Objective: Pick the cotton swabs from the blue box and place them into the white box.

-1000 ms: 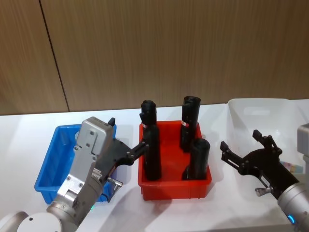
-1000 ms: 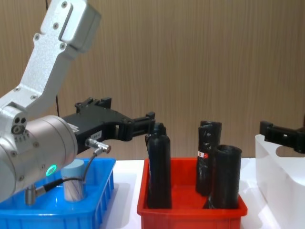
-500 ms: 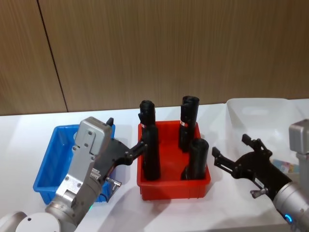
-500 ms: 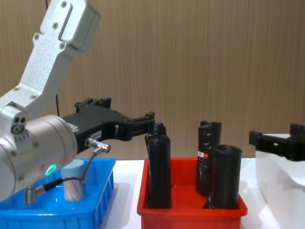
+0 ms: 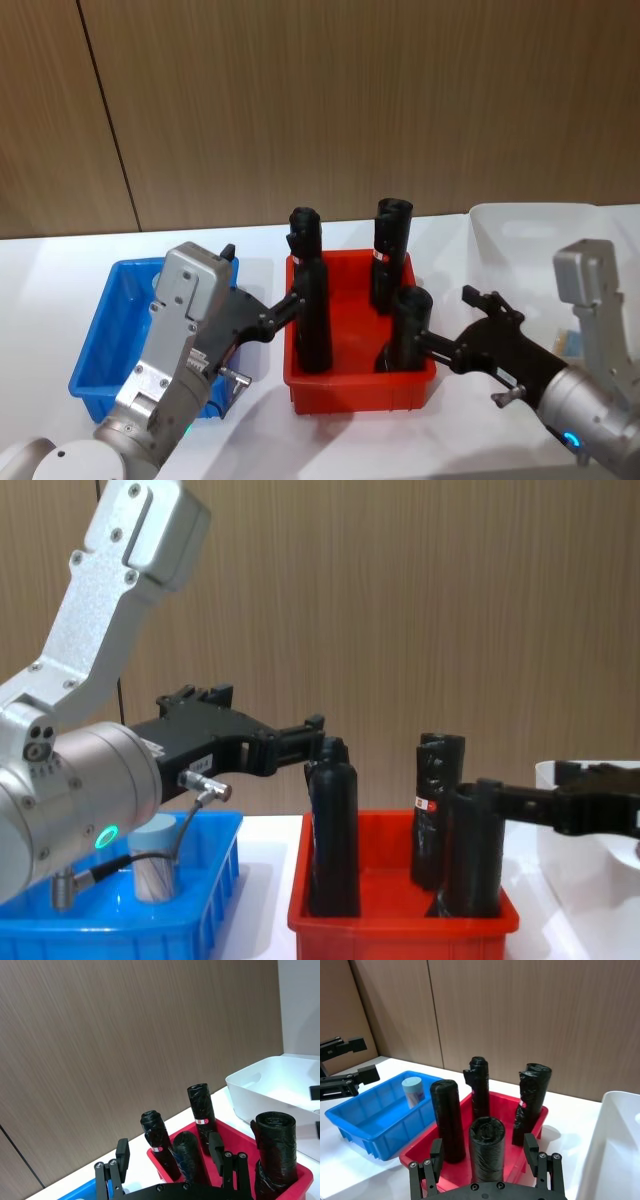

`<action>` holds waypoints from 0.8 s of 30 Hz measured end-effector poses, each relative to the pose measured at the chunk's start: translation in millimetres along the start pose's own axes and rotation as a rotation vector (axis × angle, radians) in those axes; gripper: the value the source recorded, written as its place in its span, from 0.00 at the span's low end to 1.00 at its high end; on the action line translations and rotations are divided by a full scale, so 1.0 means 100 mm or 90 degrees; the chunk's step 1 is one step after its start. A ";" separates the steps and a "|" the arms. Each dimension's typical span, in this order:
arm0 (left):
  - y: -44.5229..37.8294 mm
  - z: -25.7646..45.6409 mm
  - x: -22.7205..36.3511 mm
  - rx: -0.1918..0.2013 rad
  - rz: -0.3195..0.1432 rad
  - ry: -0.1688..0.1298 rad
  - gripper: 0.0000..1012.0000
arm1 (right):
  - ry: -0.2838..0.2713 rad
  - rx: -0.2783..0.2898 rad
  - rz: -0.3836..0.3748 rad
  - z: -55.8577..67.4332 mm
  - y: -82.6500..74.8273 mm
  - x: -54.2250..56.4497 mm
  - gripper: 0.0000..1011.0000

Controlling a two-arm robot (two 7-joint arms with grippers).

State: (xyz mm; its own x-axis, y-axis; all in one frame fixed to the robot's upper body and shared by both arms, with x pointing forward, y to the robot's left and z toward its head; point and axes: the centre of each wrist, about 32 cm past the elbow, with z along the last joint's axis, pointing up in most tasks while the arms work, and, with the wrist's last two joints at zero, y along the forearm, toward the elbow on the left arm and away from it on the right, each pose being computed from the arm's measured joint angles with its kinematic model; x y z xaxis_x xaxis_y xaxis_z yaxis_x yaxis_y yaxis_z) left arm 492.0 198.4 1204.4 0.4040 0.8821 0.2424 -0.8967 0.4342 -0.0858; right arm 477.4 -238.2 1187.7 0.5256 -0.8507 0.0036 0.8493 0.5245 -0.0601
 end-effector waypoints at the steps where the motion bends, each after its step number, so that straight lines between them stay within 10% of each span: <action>1: 0.000 0.000 0.000 0.000 0.000 0.000 0.99 | -0.001 -0.002 0.002 0.00 0.02 0.00 0.99; 24: 0.000 0.000 0.000 0.000 0.000 0.000 0.99 | -0.004 -0.044 0.023 -0.09 0.43 0.12 0.99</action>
State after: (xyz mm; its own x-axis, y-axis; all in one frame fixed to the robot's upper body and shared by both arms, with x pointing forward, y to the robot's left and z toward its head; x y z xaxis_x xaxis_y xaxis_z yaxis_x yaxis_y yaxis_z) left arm 492.0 198.4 1204.4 0.4040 0.8820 0.2426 -0.8966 0.4343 -0.0858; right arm 519.6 -226.0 1176.3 0.5557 -0.8313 0.0062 0.8248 0.5504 -0.1292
